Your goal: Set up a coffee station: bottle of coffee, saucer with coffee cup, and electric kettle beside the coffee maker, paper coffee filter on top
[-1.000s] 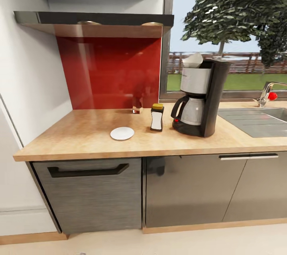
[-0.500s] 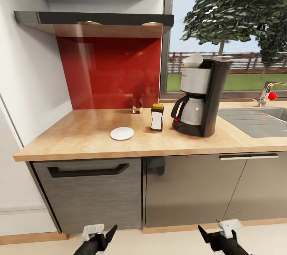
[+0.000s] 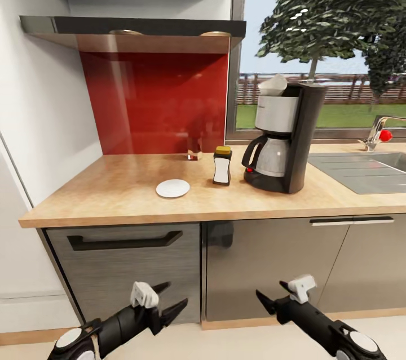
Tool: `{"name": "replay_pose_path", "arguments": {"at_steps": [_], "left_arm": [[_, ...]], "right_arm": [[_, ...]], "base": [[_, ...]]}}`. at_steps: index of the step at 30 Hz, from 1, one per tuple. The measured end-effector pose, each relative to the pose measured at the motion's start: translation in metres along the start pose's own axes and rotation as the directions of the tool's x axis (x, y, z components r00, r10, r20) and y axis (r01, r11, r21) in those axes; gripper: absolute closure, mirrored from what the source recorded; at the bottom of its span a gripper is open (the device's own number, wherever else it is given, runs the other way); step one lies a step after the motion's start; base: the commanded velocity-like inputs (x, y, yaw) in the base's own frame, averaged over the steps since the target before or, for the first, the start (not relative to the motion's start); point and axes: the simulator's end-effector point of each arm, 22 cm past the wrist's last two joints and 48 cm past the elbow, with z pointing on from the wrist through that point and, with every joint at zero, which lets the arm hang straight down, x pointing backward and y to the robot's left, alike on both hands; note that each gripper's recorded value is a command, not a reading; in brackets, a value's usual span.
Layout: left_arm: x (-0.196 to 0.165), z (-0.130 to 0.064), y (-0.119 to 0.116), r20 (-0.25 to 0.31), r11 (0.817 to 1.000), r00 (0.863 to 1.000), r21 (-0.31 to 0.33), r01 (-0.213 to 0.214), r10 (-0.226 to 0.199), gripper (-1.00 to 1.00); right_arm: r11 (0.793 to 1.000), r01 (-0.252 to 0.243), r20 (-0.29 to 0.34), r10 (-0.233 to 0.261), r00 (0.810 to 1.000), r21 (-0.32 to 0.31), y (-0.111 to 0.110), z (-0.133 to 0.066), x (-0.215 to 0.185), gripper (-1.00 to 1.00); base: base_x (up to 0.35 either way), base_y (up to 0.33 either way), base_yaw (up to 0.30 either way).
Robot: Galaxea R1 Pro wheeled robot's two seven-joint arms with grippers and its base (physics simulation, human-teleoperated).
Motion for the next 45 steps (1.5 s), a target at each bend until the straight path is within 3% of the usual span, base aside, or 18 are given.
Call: {"name": "replay_pose_path", "arguments": {"at_steps": [3,4,6,10,11,18,20,24,28,33,35,38,42,43,45], "left_arm": [[-0.028,-0.014,-0.008,0.038,0.995,0.999,0.102,-0.005,0.002,-1.0],[-0.037,-0.026,-0.018,0.017,0.981,0.999,0.192,0.032,-0.036,-1.0],[-0.047,-0.032,-0.023,0.013,0.97,0.997,0.233,0.074,-0.08,-1.0],[-0.075,-0.039,-0.025,0.074,0.952,0.985,0.279,0.13,-0.156,-1.0],[-0.087,-0.049,-0.024,0.072,0.935,0.977,0.313,0.17,-0.201,-1.0],[-0.14,-0.05,-0.02,0.086,0.924,0.978,0.353,0.149,-0.19,-1.0],[-0.178,-0.049,-0.018,0.08,0.919,0.979,0.366,0.145,-0.187,-1.0],[-0.227,-0.046,-0.007,0.098,0.931,0.979,0.341,0.133,-0.176,-1.0],[-0.258,-0.034,0.018,0.112,0.948,0.974,0.277,0.158,-0.195,-1.0],[-0.276,-0.016,0.058,0.11,0.943,0.954,0.221,0.249,-0.278,-1.0],[-0.288,-0.007,0.081,0.108,0.93,0.937,0.203,0.307,-0.333,-1.0],[-0.3,-0.003,0.103,0.119,0.923,0.922,0.167,0.347,-0.368,-1.0],[-0.309,-0.017,0.145,0.187,0.919,0.9,0.038,0.393,-0.393,-1.0],[-0.313,-0.029,0.161,0.22,0.913,0.89,-0.004,0.409,-0.398,-1.0],[-0.318,-0.04,0.173,0.249,0.907,0.882,-0.032,0.421,-0.401,-1.0]], "right_arm": [[0.993,-0.016,-0.02,0.013,1.0,-0.117,0.019,0.001,-0.011,-1.0],[0.981,-0.035,-0.005,0.035,0.999,-0.189,0.015,-0.005,-0.039,-1.0],[0.968,-0.064,0.002,0.066,0.998,-0.241,0.008,-0.013,-0.063,-1.0],[0.927,-0.103,-0.005,0.109,0.994,-0.359,0.013,-0.025,-0.109,-1.0],[0.909,-0.138,-0.031,0.137,0.99,-0.392,0.009,-0.031,-0.142,-1.0],[0.896,-0.111,0.031,0.137,0.99,-0.429,0.013,-0.034,-0.224,-1.0],[0.883,-0.084,0.088,0.139,0.986,-0.463,0.03,-0.031,-0.269,-1.0],[0.884,-0.063,0.155,0.151,0.976,-0.462,0.05,-0.019,-0.315,-1.0],[0.899,-0.072,0.19,0.169,0.967,-0.432,0.07,0.002,-0.345,-1.0],[0.913,-0.126,0.175,0.207,0.962,-0.389,0.089,0.032,-0.353,-1.0],[0.918,-0.186,0.14,0.248,0.959,-0.35,0.096,0.057,-0.347,-1.0],[0.924,-0.252,0.101,0.291,0.951,-0.289,0.104,0.083,-0.338,-1.0],[0.925,-0.288,0.071,0.314,0.947,-0.248,0.105,0.097,-0.327,-1.0],[0.923,-0.297,0.059,0.32,0.945,-0.243,0.106,0.101,-0.323,-1.0],[0.921,-0.307,0.049,0.327,0.944,-0.24,0.108,0.105,-0.319,-1.0]], "base": [[0.0,0.0,0.0],[0.0,0.0,0.0],[0.0,0.0,0.0],[0.0,0.0,0.0],[0.0,0.0,0.0],[0.0,0.0,0.0],[0.0,0.0,0.0],[0.0,0.0,0.0],[0.0,0.0,0.0],[0.0,0.0,0.0],[0.0,0.0,0.0],[0.0,0.0,0.0],[0.0,0.0,0.0],[0.0,0.0,0.0],[0.0,0.0,0.0]]}}
